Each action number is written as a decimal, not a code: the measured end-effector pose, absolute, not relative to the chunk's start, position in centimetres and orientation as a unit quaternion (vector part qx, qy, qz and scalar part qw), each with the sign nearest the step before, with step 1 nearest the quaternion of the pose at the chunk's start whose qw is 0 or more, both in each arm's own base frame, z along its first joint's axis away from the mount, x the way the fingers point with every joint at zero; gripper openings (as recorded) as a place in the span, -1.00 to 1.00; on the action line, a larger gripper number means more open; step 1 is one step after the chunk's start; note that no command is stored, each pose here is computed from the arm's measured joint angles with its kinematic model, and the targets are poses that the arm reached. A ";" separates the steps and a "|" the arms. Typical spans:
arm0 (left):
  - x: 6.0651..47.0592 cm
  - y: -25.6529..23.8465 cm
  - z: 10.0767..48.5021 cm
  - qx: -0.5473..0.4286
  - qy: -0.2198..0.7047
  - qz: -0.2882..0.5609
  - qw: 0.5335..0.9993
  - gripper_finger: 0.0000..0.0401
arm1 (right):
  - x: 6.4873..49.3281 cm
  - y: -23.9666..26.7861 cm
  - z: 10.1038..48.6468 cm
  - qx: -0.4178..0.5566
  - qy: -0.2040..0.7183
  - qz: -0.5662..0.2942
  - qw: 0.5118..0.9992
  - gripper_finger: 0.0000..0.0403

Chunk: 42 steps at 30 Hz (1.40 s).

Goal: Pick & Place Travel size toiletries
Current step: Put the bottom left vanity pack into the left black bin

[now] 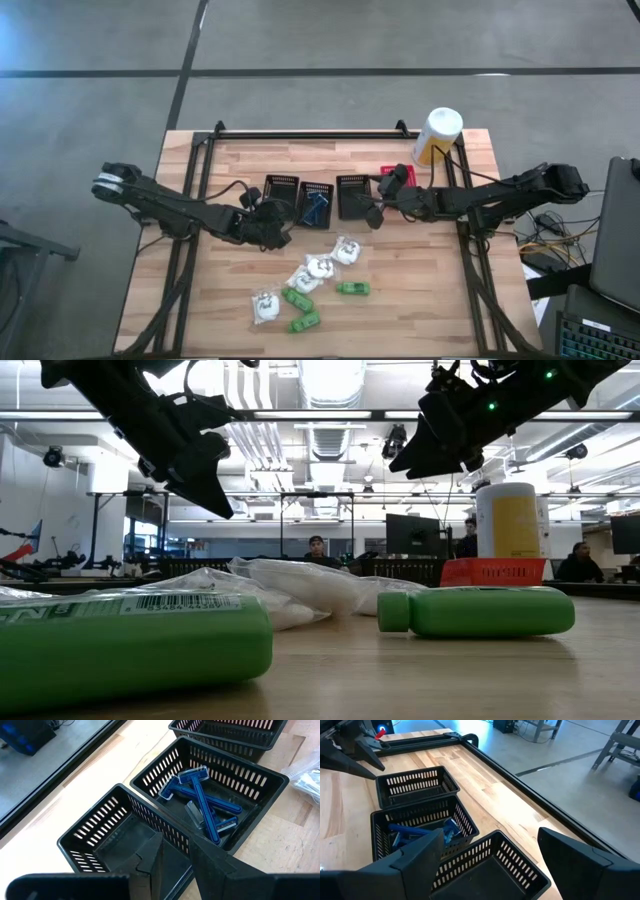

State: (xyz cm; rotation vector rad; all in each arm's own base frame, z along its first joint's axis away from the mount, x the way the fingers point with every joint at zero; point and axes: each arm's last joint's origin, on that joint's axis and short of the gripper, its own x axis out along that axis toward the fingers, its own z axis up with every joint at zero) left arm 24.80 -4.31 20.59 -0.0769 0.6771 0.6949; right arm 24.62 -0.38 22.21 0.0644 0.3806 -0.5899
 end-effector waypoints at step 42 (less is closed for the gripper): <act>24.7 -4.6 20.2 0.026 0.403 0.228 0.886 -0.51 | 24.6 -0.4 22.2 0.049 0.181 -0.293 0.938 0.70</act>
